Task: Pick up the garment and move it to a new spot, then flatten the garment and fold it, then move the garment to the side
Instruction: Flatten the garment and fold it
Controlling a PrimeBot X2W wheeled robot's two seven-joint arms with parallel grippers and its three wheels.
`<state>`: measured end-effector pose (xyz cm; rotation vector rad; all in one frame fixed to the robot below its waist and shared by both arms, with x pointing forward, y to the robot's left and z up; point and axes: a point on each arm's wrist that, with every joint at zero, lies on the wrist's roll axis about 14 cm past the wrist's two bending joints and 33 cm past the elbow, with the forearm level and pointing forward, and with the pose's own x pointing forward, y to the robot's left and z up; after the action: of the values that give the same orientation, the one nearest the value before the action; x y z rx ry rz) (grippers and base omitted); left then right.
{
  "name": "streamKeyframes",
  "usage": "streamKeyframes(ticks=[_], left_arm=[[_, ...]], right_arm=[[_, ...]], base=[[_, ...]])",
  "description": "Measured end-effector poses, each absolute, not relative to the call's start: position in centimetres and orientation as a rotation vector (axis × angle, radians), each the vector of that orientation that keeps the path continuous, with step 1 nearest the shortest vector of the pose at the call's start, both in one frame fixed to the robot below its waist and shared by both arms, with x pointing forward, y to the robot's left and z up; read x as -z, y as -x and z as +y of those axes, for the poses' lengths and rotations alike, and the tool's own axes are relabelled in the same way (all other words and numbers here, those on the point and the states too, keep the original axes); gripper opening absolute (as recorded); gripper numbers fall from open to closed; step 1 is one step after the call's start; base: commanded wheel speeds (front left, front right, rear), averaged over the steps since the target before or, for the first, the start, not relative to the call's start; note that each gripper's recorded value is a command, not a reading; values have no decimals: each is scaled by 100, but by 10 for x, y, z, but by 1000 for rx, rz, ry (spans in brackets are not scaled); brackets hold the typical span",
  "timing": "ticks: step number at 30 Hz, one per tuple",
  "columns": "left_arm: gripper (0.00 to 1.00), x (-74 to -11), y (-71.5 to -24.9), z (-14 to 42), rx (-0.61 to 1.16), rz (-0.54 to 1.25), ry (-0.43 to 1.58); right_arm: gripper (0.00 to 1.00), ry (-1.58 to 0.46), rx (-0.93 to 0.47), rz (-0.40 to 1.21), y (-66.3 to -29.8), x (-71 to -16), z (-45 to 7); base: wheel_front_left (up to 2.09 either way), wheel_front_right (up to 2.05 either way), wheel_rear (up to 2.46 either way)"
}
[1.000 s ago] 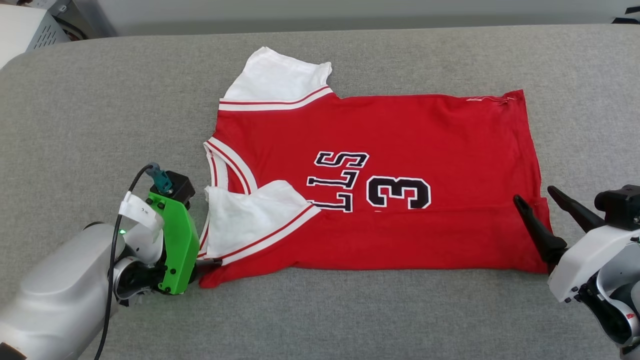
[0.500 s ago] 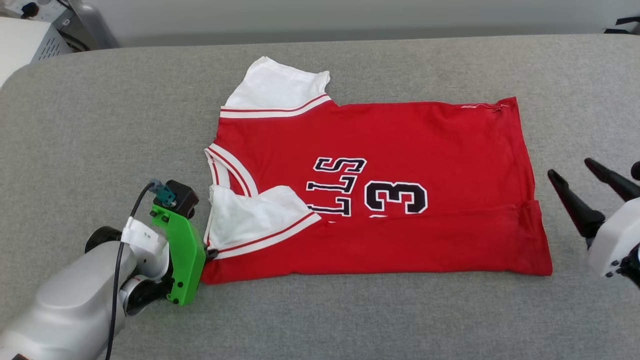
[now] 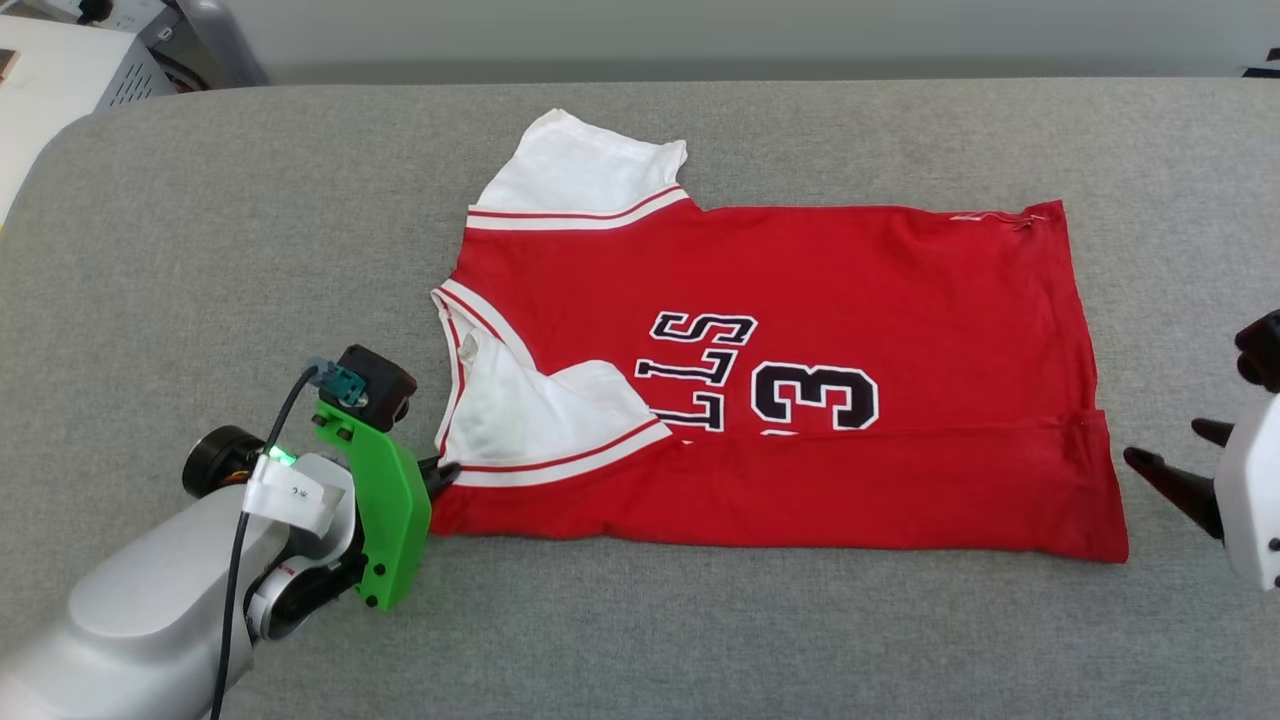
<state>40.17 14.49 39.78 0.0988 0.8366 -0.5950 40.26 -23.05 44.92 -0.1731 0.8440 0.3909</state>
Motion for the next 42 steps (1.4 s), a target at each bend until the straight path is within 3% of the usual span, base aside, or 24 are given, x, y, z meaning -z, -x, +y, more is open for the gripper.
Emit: streamKeyframes(ticks=[9, 17, 18, 19, 20, 34, 42], left_arm=[[0, -392, -399, 142, 598, 839, -86], [0, -384, -400, 147, 587, 849, -91], [0, -384, -401, 147, 586, 847, -91], [0, -384, -401, 147, 584, 846, -93], [0, -385, -401, 148, 583, 843, -95], [0, -411, -390, 154, 576, 767, -97], [0, -425, -367, 151, 596, 755, -98]], right_arm=[[100, 88, -398, 1055, -384, -371, -212], [100, 100, -398, 1108, -375, -346, -212], [42, 93, -398, 1100, -376, -347, -211], [12, 87, -396, 1089, -376, -347, -211], [0, 82, -395, 1077, -376, -348, -211], [0, 70, -418, 828, -385, -409, -209], [0, 65, -415, 776, -367, -431, -218]], base=[[0, 0, 0], [0, 0, 0], [0, 0, 0], [0, 0, 0], [0, 0, 0], [0, 0, 0], [0, 0, 0]])
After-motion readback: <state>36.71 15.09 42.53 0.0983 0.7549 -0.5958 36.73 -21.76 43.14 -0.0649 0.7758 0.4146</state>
